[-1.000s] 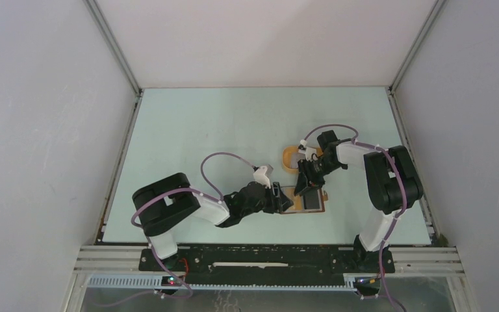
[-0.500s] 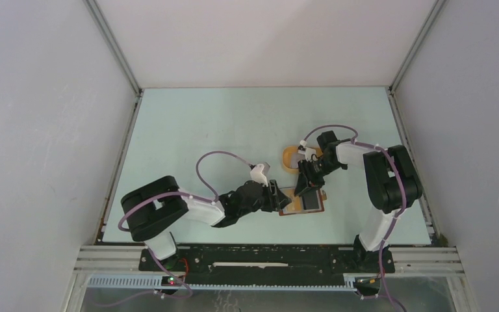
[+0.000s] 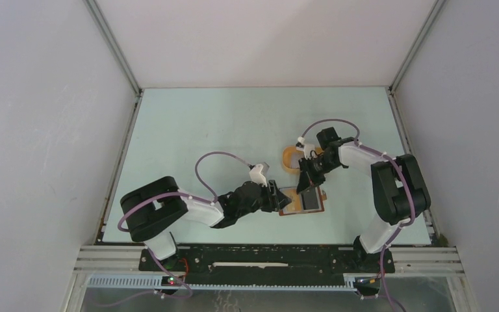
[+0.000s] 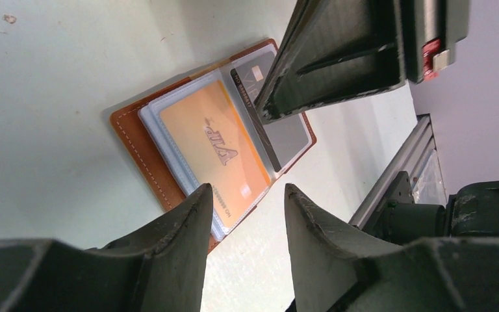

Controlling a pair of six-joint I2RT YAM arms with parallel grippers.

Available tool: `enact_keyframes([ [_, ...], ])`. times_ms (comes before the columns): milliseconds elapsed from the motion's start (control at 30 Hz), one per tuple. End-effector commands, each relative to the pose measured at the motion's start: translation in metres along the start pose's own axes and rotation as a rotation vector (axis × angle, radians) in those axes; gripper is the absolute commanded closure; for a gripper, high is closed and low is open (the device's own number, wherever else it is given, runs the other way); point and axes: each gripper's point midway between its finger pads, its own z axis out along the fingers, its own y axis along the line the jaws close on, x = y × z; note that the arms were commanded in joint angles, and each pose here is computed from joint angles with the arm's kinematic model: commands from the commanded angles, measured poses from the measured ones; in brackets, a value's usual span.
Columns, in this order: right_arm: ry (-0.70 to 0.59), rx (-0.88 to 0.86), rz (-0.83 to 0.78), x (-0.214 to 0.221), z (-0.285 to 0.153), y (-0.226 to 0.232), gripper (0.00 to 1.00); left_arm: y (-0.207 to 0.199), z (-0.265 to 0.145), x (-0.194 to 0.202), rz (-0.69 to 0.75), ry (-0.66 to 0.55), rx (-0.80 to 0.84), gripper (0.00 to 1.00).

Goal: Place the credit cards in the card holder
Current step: Insert the credit card into the card holder.

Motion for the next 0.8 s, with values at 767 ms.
enact_keyframes([
  [767,0.129,0.167,0.017,0.011,0.025,-0.033,0.9,-0.004,0.011,0.002,-0.043,-0.001,0.045,0.5],
])
